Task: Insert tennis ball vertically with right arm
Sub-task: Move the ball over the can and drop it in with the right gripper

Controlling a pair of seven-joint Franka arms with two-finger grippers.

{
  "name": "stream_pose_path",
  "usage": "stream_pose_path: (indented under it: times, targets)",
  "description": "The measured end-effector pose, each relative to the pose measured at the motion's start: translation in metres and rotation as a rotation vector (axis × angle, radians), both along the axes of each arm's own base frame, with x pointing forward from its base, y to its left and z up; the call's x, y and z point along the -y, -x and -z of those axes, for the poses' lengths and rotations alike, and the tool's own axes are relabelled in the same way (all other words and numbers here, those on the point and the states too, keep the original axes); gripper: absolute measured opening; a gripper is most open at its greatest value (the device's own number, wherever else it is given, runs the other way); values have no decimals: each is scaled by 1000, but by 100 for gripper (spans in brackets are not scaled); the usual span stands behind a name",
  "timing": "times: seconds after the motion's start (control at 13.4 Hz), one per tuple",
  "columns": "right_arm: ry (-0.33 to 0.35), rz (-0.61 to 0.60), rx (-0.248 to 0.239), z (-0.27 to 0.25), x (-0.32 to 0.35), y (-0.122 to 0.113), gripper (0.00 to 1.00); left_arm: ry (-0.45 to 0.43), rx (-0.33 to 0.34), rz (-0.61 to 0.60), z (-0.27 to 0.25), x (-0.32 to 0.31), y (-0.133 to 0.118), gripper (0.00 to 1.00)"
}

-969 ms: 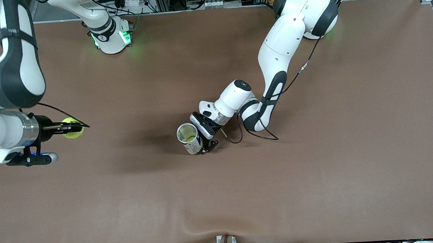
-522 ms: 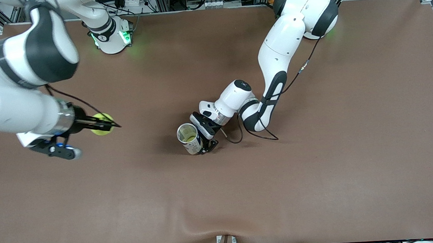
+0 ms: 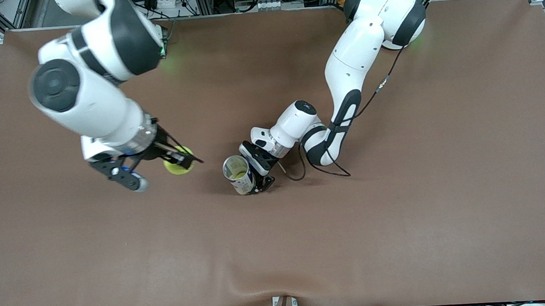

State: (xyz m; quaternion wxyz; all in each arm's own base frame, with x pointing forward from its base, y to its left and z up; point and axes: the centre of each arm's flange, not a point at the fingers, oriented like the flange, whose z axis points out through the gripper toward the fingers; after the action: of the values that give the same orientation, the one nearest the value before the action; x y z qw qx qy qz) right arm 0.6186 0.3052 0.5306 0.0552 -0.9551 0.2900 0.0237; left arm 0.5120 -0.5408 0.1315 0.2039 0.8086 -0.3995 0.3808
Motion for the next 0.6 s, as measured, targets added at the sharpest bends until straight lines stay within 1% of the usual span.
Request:
stream_pose_path:
  times: [0.07, 0.15, 0.37, 0.6]
  targets:
    - [0, 23, 2, 11, -18, 2, 65, 0, 0, 0, 0, 0, 0, 85]
    - [6, 33, -5, 25, -34, 4, 65, 0, 0, 0, 0, 0, 0, 85]
    - [41, 37, -39, 74, -75, 12, 65, 0, 0, 0, 0, 0, 0, 85]
    - [71, 23, -73, 108, -90, 15, 65, 0, 0, 0, 0, 0, 0, 84]
